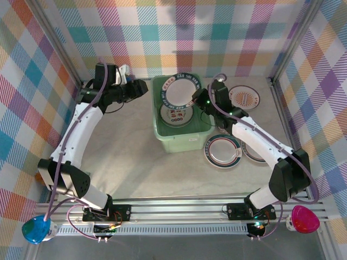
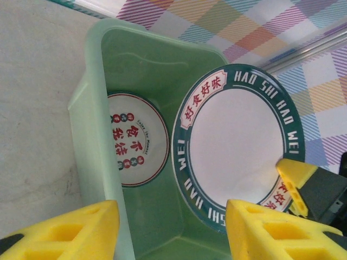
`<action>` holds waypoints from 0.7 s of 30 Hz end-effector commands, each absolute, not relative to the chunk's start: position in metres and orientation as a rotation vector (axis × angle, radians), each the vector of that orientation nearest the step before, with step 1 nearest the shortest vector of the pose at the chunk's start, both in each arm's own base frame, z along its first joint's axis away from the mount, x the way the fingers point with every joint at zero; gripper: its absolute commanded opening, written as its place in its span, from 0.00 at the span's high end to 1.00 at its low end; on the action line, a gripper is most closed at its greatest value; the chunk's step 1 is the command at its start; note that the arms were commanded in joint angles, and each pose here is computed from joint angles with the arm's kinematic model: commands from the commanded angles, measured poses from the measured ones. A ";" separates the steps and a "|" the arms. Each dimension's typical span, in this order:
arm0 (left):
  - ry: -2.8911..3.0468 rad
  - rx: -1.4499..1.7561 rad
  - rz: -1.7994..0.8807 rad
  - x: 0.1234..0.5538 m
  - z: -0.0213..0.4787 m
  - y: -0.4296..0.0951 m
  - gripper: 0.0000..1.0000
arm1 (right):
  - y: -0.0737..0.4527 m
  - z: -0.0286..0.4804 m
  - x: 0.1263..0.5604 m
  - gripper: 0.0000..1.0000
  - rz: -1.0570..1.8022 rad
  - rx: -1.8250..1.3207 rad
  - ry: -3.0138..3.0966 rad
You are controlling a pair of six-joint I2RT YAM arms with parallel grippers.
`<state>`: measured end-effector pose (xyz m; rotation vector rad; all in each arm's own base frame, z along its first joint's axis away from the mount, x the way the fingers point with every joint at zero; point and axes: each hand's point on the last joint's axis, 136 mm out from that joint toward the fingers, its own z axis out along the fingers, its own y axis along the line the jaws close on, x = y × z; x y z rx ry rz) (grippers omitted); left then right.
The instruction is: Place the plates into the plastic bin on the countertop
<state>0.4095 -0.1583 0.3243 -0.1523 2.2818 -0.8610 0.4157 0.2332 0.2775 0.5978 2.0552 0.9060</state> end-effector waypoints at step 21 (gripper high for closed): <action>2.349 -0.181 -0.833 0.402 0.293 -0.149 0.45 | 0.250 0.212 0.436 1.00 0.463 1.076 2.189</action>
